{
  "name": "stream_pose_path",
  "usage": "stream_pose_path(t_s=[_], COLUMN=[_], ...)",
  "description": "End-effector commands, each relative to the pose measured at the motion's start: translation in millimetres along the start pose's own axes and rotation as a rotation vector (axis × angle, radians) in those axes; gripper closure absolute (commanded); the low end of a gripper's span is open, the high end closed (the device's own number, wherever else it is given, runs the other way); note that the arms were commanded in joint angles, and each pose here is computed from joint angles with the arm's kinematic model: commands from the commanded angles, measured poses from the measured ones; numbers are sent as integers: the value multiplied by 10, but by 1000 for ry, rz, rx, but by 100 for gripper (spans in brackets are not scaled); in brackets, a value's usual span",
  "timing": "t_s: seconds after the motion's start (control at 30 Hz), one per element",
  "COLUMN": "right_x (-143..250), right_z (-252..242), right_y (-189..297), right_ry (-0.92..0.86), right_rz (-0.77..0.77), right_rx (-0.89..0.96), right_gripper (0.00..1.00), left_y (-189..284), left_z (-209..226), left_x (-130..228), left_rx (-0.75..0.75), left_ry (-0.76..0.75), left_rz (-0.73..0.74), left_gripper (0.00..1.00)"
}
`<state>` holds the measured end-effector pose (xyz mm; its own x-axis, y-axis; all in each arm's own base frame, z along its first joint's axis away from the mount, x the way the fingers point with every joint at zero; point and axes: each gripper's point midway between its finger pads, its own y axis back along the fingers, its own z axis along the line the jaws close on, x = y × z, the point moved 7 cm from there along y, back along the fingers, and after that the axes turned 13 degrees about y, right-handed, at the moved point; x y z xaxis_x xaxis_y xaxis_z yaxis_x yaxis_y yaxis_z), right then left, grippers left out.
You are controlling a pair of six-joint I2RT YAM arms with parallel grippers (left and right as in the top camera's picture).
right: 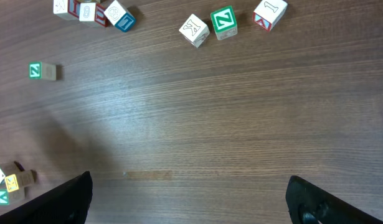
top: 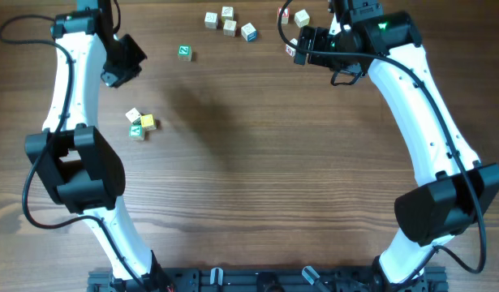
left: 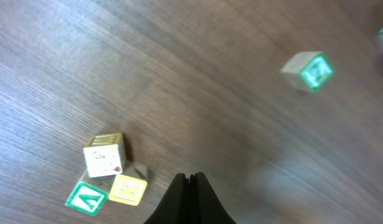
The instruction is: Form a circle
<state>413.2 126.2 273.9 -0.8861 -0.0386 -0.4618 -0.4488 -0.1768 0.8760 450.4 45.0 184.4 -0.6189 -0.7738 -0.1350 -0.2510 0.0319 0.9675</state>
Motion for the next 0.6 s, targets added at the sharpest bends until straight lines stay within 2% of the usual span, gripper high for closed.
stream_pose_path(t_s=[0.0,0.13,0.27,0.37,0.57], right_x=[-29,-29,-29,-29,-30], right_z=[-4,-4,-4,-4,-4], right_y=[61,62,62,61,62], right_ry=[-3,-3,-3,-3,-3], right_rz=[-23,-23,-23,-23,-23], right_rx=[15,15,15,15,15], right_gripper=[0,0,0,0,0], left_y=[-369,-608,-658,-753,-841], left_z=[220,221,262,325,350], left_x=[85,167,148,108,103], left_rx=[-98,-54,-58,-74,-62], left_ry=[42,37,44,121,128], left_rz=[30,47,40,-5,-23], left_gripper=[96,96,96,96,96])
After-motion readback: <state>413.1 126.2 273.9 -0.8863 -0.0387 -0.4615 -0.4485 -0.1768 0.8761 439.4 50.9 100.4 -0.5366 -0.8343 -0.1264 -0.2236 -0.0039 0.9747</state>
